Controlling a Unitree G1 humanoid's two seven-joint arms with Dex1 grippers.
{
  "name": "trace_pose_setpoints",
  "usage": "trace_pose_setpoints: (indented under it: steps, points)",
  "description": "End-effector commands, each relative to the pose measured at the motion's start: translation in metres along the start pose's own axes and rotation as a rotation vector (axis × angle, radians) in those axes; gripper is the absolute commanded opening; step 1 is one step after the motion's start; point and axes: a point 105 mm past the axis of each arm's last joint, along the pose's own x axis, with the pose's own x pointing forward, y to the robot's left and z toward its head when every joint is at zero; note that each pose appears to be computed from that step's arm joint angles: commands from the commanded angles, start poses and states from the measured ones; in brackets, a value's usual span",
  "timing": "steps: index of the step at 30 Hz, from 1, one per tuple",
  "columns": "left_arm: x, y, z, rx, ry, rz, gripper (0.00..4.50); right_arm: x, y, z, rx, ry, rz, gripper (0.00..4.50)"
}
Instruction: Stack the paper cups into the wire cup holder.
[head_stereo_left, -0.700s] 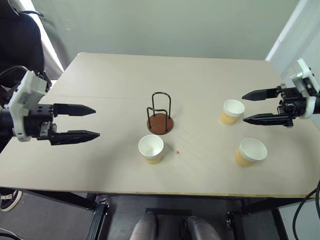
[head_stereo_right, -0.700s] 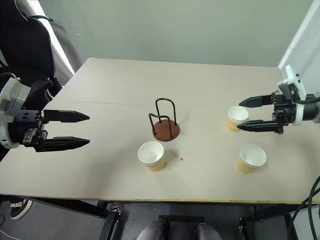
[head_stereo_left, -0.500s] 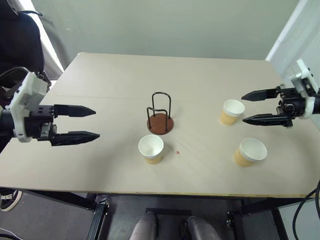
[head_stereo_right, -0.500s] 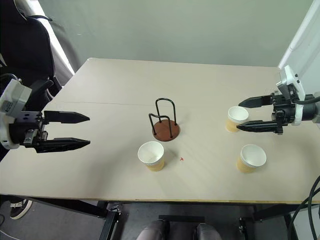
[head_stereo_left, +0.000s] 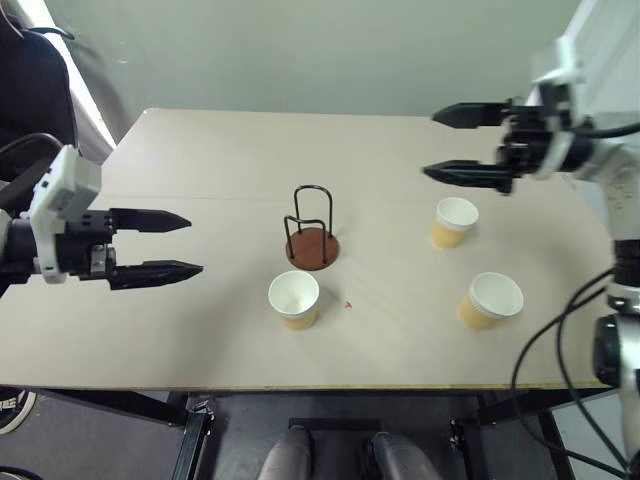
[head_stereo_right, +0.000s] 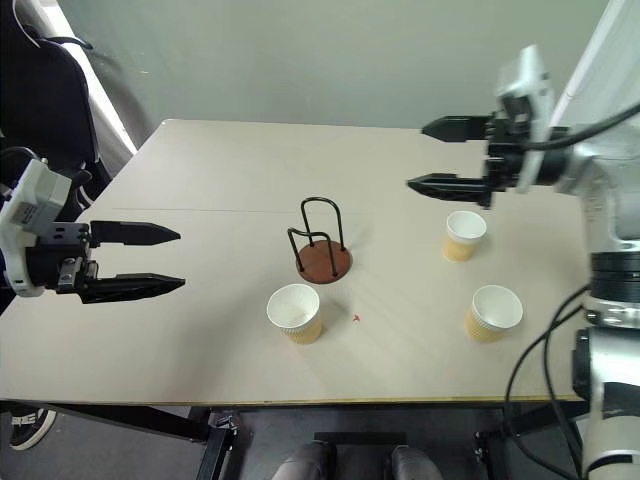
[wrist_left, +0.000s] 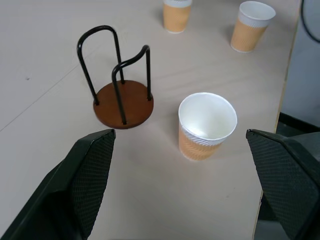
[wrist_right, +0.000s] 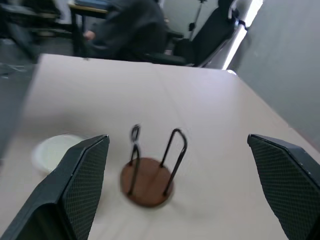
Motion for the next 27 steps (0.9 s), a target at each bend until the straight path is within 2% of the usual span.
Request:
trace_pose_setpoints:
  steps: [1, 10, 13, 27]
  points:
    - [-0.001, -0.002, 0.01, 0.048, -0.015, 0.004, 4.49, 0.025, 0.006, 0.001, -0.029, 0.027, -0.029, 4.5]
    - [-0.005, -0.007, 0.005, 0.028, -0.009, 0.021, 4.49, 0.051, 0.029, -0.017, 0.083, 0.129, 0.021, 4.5]
    - [-0.005, -0.008, 0.004, 0.025, -0.011, 0.025, 4.49, 0.064, 0.027, -0.028, 0.156, 0.163, -0.04, 4.5]
    - [-0.005, -0.011, 0.002, 0.021, -0.015, 0.035, 4.49, 0.098, 0.046, -0.059, 0.196, 0.215, -0.065, 4.5]
